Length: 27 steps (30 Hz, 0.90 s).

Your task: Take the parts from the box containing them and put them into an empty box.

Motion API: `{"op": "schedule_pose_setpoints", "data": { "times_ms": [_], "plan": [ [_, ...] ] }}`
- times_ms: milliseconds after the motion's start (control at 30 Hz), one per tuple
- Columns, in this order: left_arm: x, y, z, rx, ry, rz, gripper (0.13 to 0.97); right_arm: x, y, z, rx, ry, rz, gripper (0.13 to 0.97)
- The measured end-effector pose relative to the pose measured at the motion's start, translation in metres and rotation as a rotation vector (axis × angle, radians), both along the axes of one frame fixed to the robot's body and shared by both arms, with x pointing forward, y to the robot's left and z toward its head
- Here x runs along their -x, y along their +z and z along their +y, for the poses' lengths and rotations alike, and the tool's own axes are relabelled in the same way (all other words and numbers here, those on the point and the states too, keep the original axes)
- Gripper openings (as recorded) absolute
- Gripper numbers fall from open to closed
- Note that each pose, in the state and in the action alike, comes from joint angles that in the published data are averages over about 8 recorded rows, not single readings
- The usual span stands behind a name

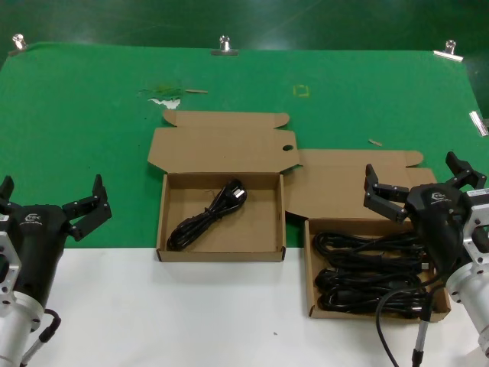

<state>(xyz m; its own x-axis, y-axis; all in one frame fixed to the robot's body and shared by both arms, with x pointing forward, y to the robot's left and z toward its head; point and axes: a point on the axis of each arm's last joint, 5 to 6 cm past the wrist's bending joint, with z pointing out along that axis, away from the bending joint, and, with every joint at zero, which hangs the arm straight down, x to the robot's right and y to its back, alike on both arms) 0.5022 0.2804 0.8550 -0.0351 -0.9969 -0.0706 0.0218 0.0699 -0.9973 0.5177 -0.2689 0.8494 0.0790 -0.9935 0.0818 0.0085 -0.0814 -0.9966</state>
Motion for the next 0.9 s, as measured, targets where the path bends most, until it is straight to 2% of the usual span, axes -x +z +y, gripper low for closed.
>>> {"op": "schedule_pose_setpoints", "data": {
  "times_ms": [900],
  "plan": [
    [0.0, 0.0, 0.0, 0.0, 0.0, 0.0, 0.966, 0.0, 0.0, 0.0, 0.0, 0.0, 0.0, 0.966]
  ]
}}
